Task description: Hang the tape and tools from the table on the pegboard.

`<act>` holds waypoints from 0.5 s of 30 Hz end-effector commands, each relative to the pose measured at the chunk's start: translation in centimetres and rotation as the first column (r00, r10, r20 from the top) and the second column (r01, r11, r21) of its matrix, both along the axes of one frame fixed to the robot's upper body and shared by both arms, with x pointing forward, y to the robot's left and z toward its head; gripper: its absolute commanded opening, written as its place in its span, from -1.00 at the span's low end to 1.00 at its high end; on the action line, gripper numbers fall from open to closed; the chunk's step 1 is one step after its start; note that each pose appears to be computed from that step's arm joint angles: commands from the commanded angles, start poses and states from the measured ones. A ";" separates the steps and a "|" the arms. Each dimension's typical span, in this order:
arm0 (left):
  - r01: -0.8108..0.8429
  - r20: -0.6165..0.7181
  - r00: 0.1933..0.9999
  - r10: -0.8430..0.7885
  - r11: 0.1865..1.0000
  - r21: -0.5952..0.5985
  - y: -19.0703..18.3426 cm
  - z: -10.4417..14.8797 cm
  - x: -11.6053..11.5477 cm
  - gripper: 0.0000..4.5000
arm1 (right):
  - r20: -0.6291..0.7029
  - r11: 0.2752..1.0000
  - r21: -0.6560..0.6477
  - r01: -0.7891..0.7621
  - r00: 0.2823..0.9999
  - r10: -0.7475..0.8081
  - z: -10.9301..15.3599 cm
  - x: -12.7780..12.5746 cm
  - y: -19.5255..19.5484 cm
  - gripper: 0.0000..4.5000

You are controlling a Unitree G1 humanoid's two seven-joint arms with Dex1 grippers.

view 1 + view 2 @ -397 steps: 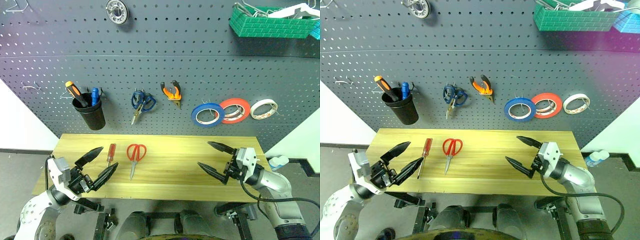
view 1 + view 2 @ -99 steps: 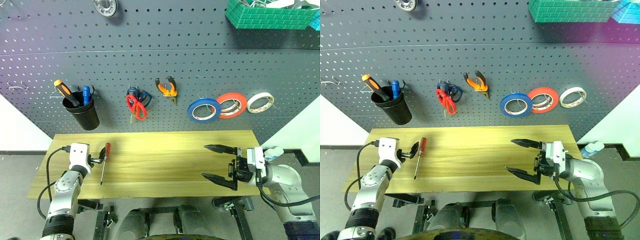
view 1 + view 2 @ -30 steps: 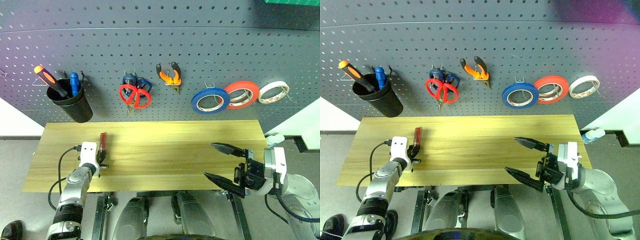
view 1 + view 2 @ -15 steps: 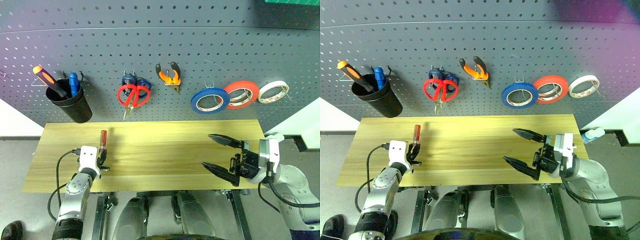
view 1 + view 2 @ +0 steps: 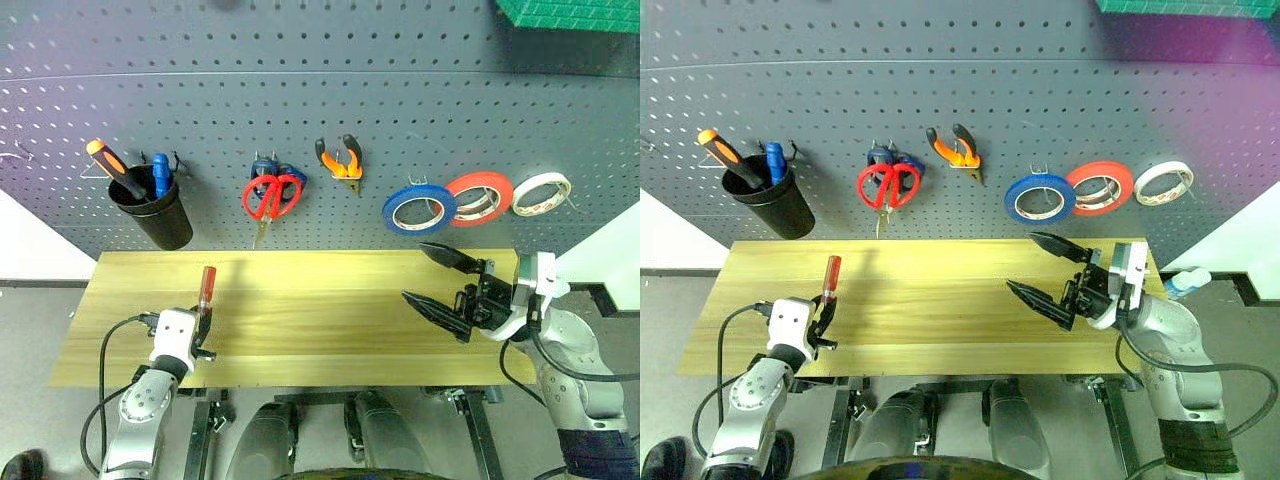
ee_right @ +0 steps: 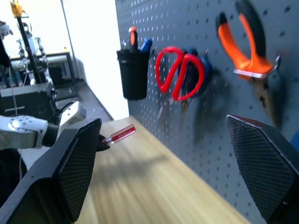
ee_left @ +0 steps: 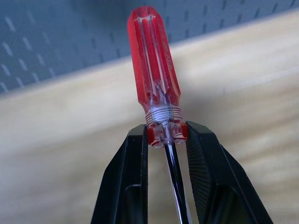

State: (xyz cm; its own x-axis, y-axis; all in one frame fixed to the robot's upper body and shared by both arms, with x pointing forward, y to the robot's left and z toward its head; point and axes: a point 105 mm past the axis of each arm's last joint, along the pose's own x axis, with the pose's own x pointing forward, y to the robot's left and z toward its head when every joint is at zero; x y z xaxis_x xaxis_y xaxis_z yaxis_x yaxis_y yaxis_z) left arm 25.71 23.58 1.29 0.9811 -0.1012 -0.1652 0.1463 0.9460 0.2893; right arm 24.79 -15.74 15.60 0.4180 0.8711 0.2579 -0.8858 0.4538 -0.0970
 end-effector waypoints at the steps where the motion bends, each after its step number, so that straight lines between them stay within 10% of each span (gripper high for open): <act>1: 0.032 0.094 0.995 -0.036 0.999 0.042 -0.4 2.1 0.1 -0.64 | 0.050 1.000 0.030 -0.007 0.999 0.006 0.9 0.0 -0.3 1.00; 15: 0.118 0.312 0.929 -0.198 0.959 0.258 -2.2 7.2 0.8 -0.64 | 0.037 0.999 0.040 -0.032 0.999 0.030 -1.4 0.9 -2.0 1.00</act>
